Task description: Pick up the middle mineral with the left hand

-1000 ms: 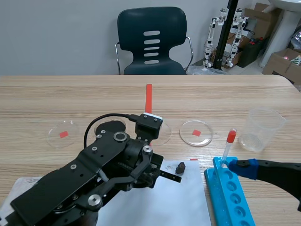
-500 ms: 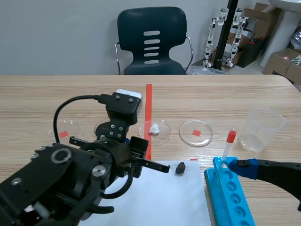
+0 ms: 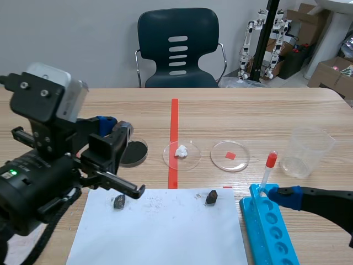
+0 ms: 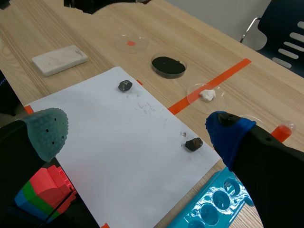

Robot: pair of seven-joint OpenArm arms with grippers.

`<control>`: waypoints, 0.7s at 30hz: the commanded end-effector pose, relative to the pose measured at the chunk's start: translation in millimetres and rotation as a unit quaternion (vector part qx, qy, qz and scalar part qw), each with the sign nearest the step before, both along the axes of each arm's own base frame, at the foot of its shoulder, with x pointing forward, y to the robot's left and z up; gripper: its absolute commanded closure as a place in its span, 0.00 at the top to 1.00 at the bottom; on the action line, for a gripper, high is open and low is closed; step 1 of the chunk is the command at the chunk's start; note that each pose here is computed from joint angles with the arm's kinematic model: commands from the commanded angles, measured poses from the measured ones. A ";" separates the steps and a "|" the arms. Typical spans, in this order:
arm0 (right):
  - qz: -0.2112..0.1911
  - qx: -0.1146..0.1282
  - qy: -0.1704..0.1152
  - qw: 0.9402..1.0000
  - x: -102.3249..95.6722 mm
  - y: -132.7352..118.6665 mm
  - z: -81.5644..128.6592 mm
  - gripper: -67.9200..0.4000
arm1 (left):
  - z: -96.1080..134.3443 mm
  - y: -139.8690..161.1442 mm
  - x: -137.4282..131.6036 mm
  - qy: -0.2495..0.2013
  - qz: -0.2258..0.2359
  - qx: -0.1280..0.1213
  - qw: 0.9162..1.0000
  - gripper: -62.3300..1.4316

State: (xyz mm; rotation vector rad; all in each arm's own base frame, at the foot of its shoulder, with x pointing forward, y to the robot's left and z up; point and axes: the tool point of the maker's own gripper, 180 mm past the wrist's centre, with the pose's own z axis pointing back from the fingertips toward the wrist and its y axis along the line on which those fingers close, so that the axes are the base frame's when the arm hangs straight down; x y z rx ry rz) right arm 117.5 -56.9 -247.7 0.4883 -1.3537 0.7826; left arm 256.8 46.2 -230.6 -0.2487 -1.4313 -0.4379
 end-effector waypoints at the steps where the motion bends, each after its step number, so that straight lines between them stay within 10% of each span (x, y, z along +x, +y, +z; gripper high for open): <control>1: -0.004 0.012 -0.016 1.000 4.9 1.0 11.1 0.89 | 13.6 -1.6 -3.0 -0.018 -0.015 -0.007 1.000 0.18; 21: -0.004 0.012 -0.016 1.000 4.9 1.0 11.1 0.89 | -16.3 40.5 -48.3 0.041 -0.038 0.094 0.994 0.18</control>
